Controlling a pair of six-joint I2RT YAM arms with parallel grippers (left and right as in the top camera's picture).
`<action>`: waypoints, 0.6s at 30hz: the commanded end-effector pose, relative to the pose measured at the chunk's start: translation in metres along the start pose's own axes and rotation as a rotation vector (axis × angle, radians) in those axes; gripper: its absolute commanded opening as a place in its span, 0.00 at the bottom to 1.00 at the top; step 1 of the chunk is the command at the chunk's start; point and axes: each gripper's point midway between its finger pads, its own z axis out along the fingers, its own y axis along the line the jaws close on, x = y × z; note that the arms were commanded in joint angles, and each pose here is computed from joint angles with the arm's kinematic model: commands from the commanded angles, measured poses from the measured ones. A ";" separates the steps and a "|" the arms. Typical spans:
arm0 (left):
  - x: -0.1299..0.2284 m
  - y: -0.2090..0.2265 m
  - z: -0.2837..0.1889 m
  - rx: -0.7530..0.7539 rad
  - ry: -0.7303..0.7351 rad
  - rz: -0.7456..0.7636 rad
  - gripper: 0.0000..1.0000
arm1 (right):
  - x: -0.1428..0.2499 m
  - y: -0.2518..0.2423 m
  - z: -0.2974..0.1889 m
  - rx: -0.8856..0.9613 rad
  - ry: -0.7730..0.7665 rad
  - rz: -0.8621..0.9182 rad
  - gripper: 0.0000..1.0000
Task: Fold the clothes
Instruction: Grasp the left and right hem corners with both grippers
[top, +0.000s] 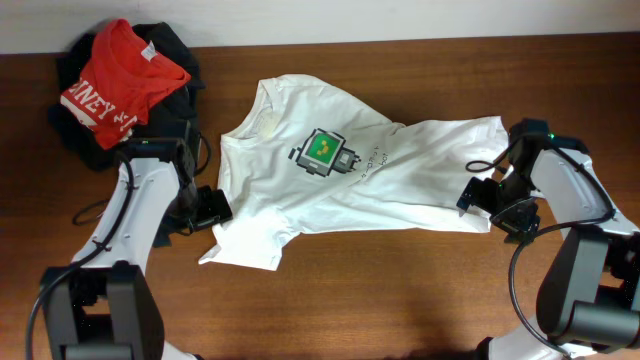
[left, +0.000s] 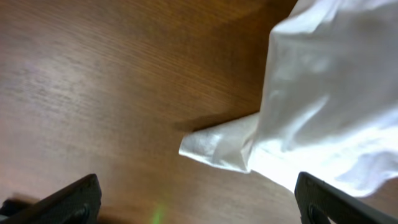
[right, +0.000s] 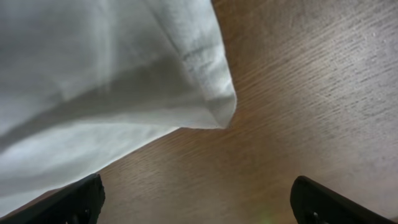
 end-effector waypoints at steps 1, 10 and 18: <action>0.012 0.011 0.024 -0.006 0.023 0.044 0.99 | 0.005 -0.007 0.007 0.037 0.013 0.017 0.99; 0.035 -0.015 0.042 0.070 0.068 0.178 0.95 | -0.004 -0.003 0.010 0.019 -0.027 0.014 0.99; 0.029 -0.024 0.041 -0.030 -0.015 0.221 0.93 | 0.002 -0.007 0.031 0.021 -0.024 0.014 0.99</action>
